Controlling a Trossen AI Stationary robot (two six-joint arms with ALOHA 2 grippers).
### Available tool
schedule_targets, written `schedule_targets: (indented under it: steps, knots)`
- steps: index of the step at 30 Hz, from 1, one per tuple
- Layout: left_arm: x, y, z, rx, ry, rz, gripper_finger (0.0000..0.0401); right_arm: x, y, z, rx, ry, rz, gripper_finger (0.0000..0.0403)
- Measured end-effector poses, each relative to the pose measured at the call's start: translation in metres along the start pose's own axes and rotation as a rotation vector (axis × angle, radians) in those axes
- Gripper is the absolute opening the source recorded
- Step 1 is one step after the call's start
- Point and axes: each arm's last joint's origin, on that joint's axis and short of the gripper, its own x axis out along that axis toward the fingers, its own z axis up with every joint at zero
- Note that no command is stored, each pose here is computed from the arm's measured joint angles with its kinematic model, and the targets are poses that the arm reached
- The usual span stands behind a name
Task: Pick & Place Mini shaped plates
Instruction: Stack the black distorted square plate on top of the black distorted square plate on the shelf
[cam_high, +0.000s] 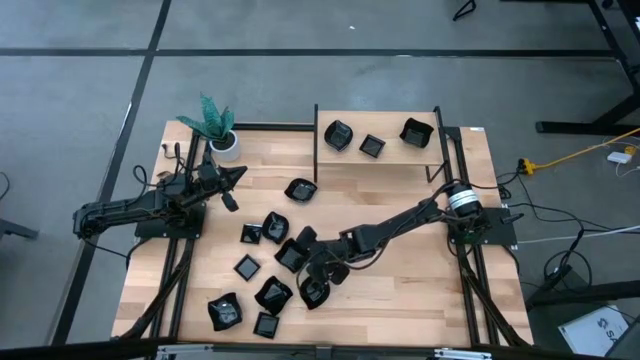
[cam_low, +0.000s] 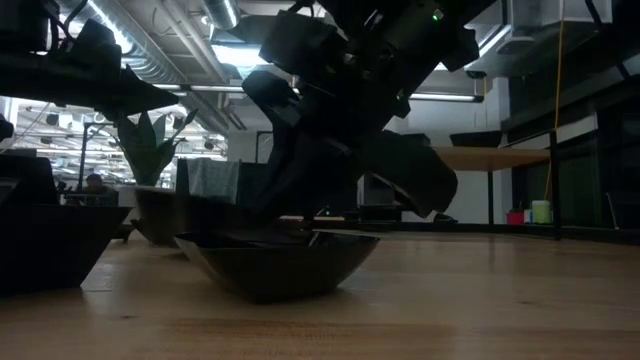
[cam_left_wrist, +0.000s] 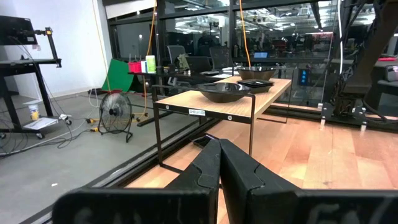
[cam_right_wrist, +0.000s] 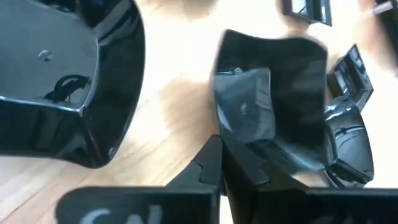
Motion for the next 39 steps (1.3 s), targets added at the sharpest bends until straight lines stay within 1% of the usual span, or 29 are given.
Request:
schedule_targets:
  steps: [4, 9, 14, 18, 22, 28, 32, 37, 39]
  knots:
    - [0.000, 0.000, 0.000, 0.000, 0.000, 0.000, 0.0004, -0.008, -0.006, -0.001, 0.054, 0.013, -0.015, 0.0004]
    - [0.000, 0.000, 0.000, 0.000, 0.000, 0.001, 0.0004, -0.019, -0.015, -0.006, 0.131, 0.049, 0.003, 0.0005]
    - [0.000, 0.000, 0.000, 0.000, 0.000, 0.000, 0.0004, -0.034, -0.023, -0.005, 0.201, 0.045, -0.003, 0.0004]
    - [0.000, 0.000, 0.000, 0.000, 0.000, 0.000, 0.0004, -0.043, -0.025, -0.004, 0.234, 0.053, 0.002, 0.0002]
    - [0.000, 0.000, 0.000, 0.000, 0.000, 0.000, 0.0004, -0.054, -0.031, -0.003, 0.288, 0.068, -0.043, 0.0002]
    - [0.000, 0.000, 0.000, 0.000, 0.000, 0.001, 0.0004, -0.071, -0.037, -0.007, 0.365, 0.144, -0.104, 0.0002]
    - [0.000, 0.000, 0.000, 0.000, 0.000, 0.000, 0.0004, -0.092, -0.046, -0.013, 0.393, 0.188, -0.129, 0.0001]
    - [0.000, 0.000, 0.000, 0.000, 0.000, 0.000, 0.0004, -0.128, -0.058, -0.021, 0.495, 0.213, -0.147, 0.0001]
    - [0.000, 0.000, 0.000, 0.000, 0.000, 0.000, 0.0004, -0.143, -0.063, -0.024, 0.541, 0.216, -0.172, 0.0001]
